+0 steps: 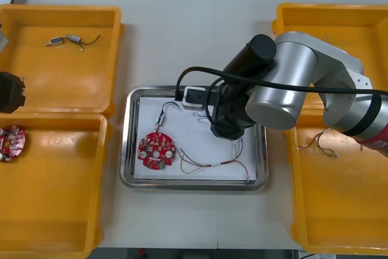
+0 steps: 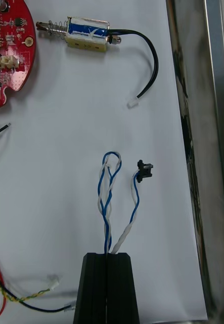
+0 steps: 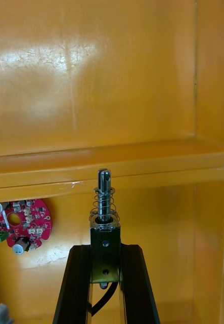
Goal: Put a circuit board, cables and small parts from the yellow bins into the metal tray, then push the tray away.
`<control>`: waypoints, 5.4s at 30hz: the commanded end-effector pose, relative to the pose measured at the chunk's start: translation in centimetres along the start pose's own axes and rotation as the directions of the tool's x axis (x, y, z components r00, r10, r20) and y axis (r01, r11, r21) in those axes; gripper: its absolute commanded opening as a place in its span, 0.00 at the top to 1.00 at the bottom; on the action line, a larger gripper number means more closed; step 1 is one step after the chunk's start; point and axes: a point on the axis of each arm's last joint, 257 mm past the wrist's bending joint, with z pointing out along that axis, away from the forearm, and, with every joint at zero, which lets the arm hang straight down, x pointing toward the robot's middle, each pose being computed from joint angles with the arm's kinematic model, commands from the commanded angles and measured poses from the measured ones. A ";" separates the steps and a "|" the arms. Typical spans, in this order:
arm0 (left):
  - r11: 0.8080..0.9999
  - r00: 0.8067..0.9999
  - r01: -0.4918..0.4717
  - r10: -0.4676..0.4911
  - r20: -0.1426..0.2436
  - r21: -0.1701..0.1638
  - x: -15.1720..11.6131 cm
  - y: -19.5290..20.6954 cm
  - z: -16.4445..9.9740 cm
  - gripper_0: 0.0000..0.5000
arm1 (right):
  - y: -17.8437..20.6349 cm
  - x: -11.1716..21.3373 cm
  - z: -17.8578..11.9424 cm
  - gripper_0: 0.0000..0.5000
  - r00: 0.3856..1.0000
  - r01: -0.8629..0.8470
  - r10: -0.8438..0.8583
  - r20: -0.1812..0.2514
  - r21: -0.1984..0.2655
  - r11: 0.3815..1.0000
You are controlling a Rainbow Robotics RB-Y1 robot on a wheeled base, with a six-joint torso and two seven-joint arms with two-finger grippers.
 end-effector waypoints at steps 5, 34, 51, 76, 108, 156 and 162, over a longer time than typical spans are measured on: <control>0.996 0.997 -0.073 0.074 0.023 -0.054 -0.3 1.8 -1.6 1.00 | -1.1 -1.7 1.6 1.00 0.995 0.099 -0.100 0.019 0.027 0.995; 0.996 0.997 -0.071 0.072 0.025 -0.060 -0.4 2.0 -1.7 1.00 | -3.3 -1.5 2.9 0.00 0.995 0.103 -0.103 -0.013 -0.001 0.995; 0.996 0.997 -0.070 0.072 0.023 -0.063 -0.2 2.1 -1.6 1.00 | -6.2 -1.3 -4.2 0.00 0.998 -0.047 0.045 -0.033 -0.056 0.997; 0.992 0.994 -0.109 0.111 0.025 -0.056 0.0 0.0 -1.5 1.00 | -14.7 6.5 -15.1 0.00 0.769 -0.639 0.640 -0.011 0.044 0.768; 0.999 0.999 -0.051 0.051 0.003 0.004 1.1 -4.9 -0.7 1.00 | -10.6 25.0 -20.4 0.00 0.149 -0.963 0.983 0.110 0.240 0.119; 0.996 0.997 0.070 -0.068 -0.048 0.051 -1.9 -26.8 7.0 1.00 | -7.0 29.8 -20.9 0.00 0.089 -0.953 0.994 0.064 0.296 0.066; 0.995 0.997 0.044 -0.038 -0.069 0.086 -1.1 -29.5 6.9 1.00 | -7.0 29.8 -20.9 0.00 0.089 -0.953 0.994 0.064 0.296 0.066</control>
